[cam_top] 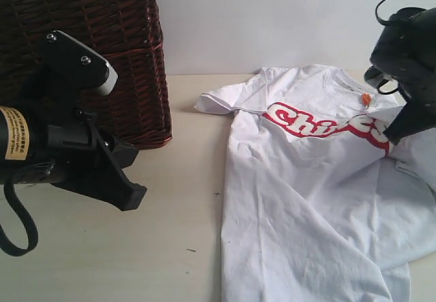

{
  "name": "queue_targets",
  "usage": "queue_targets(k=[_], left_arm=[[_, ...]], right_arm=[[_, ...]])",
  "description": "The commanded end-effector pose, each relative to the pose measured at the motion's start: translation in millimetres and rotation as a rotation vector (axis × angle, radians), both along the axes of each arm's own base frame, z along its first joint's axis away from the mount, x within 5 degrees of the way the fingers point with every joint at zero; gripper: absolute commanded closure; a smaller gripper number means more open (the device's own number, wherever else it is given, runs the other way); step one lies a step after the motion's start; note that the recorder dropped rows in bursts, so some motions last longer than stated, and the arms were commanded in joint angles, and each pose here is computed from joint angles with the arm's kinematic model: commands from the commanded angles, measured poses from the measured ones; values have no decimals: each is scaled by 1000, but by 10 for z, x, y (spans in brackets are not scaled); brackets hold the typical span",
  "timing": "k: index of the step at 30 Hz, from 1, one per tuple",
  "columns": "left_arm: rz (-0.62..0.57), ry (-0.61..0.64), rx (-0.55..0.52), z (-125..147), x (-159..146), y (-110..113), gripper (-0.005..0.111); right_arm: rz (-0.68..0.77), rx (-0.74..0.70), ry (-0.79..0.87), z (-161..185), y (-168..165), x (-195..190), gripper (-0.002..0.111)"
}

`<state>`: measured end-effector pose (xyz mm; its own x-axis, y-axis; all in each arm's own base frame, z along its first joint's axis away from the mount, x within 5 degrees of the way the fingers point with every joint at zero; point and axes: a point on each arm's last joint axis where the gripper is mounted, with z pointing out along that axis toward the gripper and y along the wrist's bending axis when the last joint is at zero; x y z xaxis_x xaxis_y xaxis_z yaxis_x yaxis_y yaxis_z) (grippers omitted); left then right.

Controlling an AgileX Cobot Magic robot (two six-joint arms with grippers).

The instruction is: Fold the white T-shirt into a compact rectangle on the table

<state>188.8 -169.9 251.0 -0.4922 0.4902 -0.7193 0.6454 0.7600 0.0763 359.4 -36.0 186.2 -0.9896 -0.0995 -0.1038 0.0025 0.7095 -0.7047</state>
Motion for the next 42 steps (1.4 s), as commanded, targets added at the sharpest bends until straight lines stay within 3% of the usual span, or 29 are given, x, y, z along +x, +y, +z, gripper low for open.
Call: queue_targets(k=[1, 9, 14, 19, 22, 27, 30, 34, 42], left_arm=[[8, -2, -22, 17, -10, 11, 102], [8, -2, -22, 17, -10, 11, 102], [8, -2, -22, 17, -10, 11, 102], [8, 0, -20, 15, -11, 13, 102], [9, 1, -19, 14, -11, 14, 102], [9, 2, -17, 8, -9, 12, 102], [9, 2, -17, 8, -9, 12, 102], [9, 2, -17, 8, -9, 12, 102], [8, 1, -21, 11, -8, 9, 102]], right_arm=[[-123, -54, -61, 177, -394, -87, 108], [-356, -95, -145, 216, -1131, -291, 107], [-395, -1, -168, 153, -1250, -333, 89], [-394, 61, -208, 172, -1189, -274, 72], [-392, 158, -213, 250, -1121, -193, 68], [-226, 497, -183, 256, -783, 6, 71], [-49, 620, -119, 168, -527, 96, 84], [-6, 549, -26, -58, -487, 157, 108], [-63, 158, -25, -491, -869, 338, 108]])
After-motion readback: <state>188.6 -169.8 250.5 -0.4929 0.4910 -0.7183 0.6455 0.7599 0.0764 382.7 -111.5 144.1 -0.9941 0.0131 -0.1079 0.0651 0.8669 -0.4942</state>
